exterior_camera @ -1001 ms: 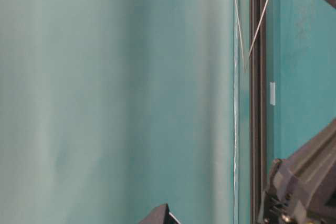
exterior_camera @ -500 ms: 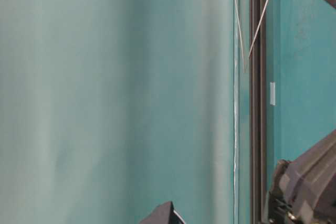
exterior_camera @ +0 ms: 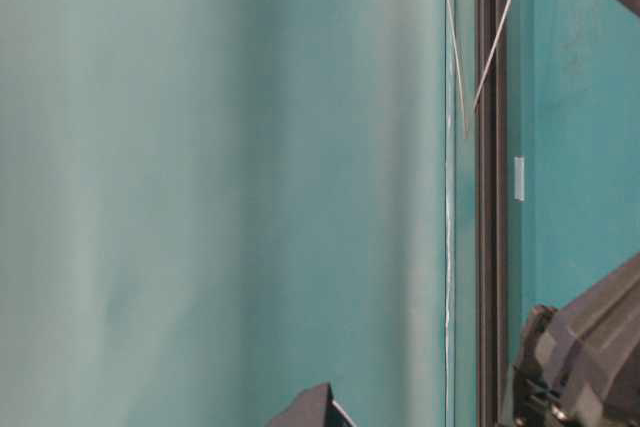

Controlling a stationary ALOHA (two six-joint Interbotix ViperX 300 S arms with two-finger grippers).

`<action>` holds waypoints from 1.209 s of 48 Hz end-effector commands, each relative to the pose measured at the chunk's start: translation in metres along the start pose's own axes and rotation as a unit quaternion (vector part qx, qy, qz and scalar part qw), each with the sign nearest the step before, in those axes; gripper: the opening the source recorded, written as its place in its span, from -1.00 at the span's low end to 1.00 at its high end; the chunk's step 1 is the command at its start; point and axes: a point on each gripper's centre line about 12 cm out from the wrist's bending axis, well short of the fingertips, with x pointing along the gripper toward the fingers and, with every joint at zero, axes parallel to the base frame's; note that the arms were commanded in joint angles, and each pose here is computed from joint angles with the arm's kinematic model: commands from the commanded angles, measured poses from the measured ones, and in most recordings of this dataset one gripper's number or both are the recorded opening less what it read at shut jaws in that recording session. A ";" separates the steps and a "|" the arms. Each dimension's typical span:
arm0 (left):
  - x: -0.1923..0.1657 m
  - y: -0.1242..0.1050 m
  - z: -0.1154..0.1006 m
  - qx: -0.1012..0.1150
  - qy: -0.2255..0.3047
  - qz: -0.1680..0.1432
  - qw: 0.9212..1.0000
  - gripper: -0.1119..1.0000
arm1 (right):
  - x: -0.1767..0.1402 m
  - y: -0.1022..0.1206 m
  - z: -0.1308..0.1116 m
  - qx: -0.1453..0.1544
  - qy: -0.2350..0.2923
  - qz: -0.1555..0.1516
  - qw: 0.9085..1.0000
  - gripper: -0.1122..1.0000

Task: Insert the wire through the hole in the metal fitting.
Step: 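Move the left gripper to the wire end protruding past the bracket, then grasp the protruding wire end with the left gripper and pull it left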

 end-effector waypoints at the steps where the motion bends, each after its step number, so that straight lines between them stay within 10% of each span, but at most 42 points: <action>1: -0.001 -0.010 0.020 0.017 -0.028 -0.015 0.999 -0.99 | 0.001 0.005 0.012 0.006 -0.019 0.007 1.000 -0.80; 21: 0.000 -0.016 0.029 0.044 0.003 -0.016 0.999 -0.88 | 0.001 0.005 0.011 0.006 -0.017 0.007 1.000 -0.80; 41: 0.012 0.007 0.019 0.025 0.028 0.013 0.999 0.82 | 0.001 0.006 0.012 0.007 -0.018 0.007 1.000 -0.80; 58: -0.014 0.012 0.031 0.023 0.019 0.019 0.999 0.83 | 0.001 0.005 0.011 0.006 -0.017 0.007 1.000 -0.80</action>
